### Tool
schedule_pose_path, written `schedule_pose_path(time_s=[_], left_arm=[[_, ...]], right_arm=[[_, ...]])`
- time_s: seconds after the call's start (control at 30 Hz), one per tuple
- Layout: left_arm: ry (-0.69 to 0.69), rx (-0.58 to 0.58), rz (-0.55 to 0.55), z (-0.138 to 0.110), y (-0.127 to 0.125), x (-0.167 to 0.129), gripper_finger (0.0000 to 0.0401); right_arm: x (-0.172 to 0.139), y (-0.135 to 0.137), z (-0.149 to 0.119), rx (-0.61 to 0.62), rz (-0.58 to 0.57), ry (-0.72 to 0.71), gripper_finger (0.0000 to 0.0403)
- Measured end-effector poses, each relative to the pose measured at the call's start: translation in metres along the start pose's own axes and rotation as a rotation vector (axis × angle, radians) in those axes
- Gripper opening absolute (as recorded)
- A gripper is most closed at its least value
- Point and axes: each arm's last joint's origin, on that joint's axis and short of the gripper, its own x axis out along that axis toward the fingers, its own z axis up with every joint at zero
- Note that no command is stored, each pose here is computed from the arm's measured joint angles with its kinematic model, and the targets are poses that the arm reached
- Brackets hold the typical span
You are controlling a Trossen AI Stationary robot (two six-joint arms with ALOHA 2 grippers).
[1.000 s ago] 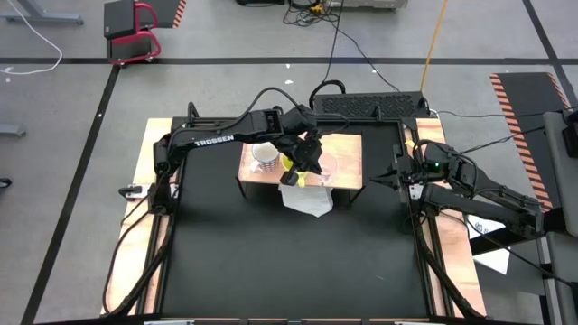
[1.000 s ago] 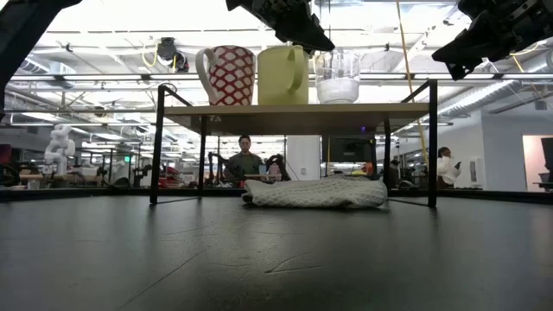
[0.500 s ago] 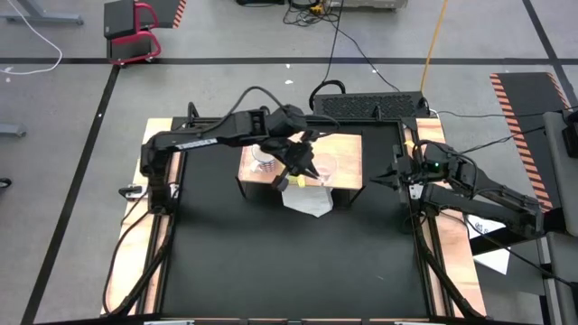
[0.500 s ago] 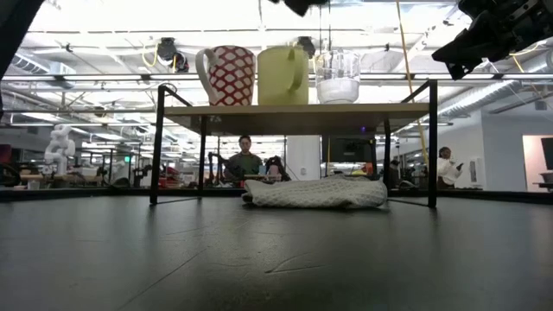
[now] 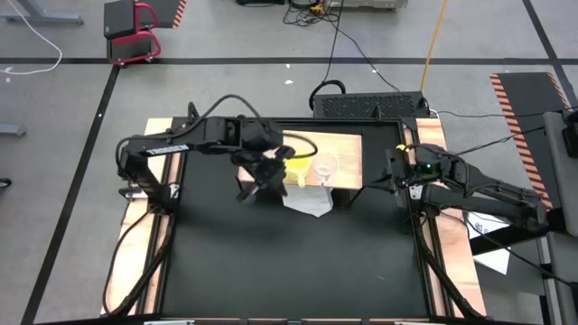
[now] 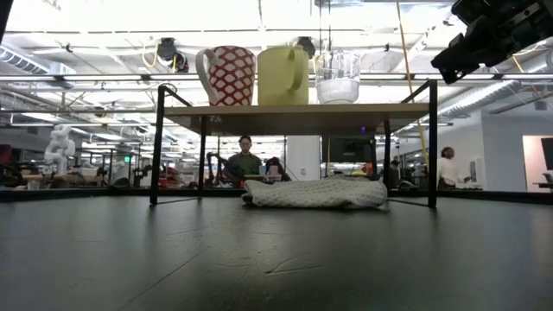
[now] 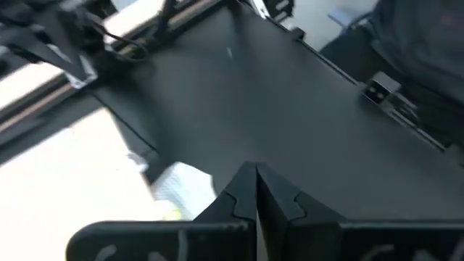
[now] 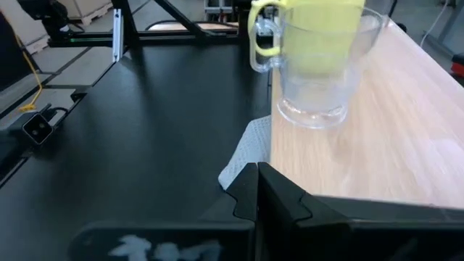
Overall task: Stack small to large cups/mugs on shelf
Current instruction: Put the transparent mug on the shelf
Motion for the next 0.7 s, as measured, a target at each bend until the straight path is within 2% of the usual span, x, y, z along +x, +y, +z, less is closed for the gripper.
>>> schedule_pose_path(time_s=[0.1, 0.27, 0.57, 0.7], left_arm=[[0.017, 0.007, -0.007, -0.009, -0.012, 0.004, 0.0002], [-0.034, 0.037, 0.061, -0.035, -0.031, 0.006, 0.0001], [-0.338, 0.064, 0.274, -0.089, -0.090, -0.039, 0.0001], [-0.424, 0.047, 0.359, -0.116, -0.112, -0.045, 0.0001]], right_arm=[[0.001, 0.001, 0.000, -0.013, 0.012, -0.002, 0.0000], [0.001, 0.003, 0.001, -0.027, 0.026, -0.008, 0.0000], [0.001, 0.004, 0.001, -0.032, 0.032, -0.008, 0.0000], [0.001, 0.004, 0.002, -0.033, 0.032, -0.010, 0.0000]])
